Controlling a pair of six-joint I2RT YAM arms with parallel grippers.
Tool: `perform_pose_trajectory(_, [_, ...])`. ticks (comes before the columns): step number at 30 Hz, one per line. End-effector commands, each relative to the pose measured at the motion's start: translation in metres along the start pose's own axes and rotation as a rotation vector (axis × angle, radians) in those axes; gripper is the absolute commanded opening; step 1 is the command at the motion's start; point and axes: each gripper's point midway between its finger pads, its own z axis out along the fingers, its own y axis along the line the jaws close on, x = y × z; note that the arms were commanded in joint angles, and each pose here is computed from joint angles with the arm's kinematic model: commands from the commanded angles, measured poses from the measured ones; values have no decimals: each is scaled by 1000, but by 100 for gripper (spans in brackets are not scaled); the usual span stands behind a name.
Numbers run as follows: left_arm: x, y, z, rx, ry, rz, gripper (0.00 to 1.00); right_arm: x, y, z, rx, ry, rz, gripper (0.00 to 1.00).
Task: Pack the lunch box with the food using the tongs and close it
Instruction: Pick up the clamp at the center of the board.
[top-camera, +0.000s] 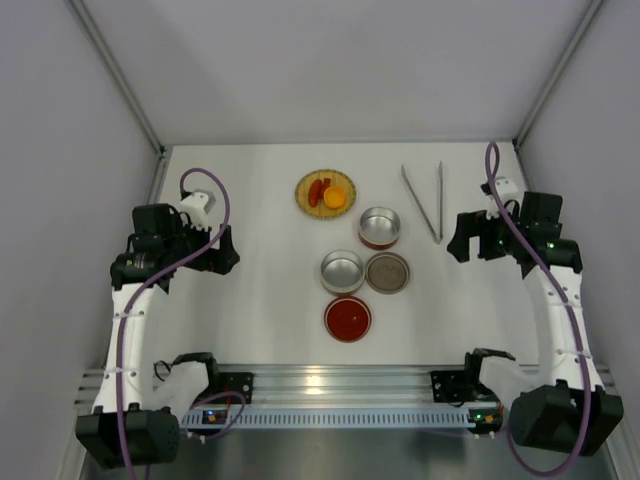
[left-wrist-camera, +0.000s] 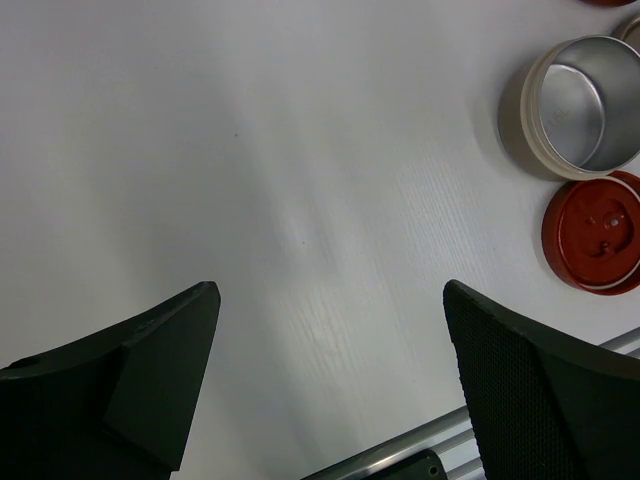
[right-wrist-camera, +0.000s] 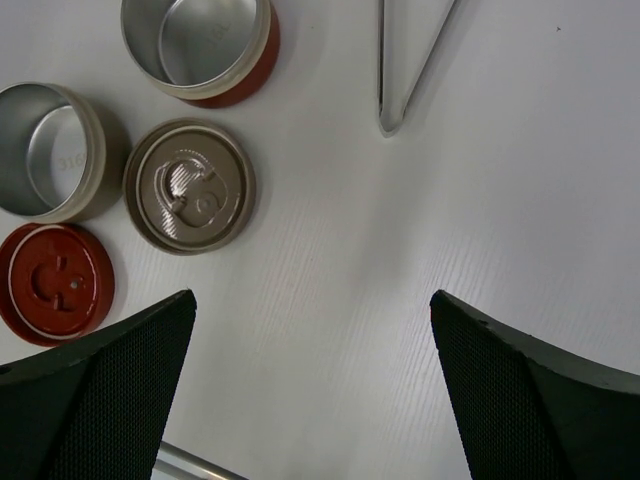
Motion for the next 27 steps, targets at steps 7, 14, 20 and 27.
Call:
perform_pose_trajectory(7, [-4, -8, 4, 53, -3, -27, 98, 14, 5, 34, 71, 191, -34, 99])
perform_pose_trajectory(14, [0, -9, 10, 79, 23, -37, 98, 19, 15, 62, 43, 280, -37, 99])
perform_pose_trajectory(20, [0, -8, 15, 85, 34, -47, 98, 14, -9, 94, 168, 319, -15, 100])
perform_pose_trajectory(27, [1, -7, 18, 87, 45, -51, 98, 2, -23, 143, 193, 334, 20, 99])
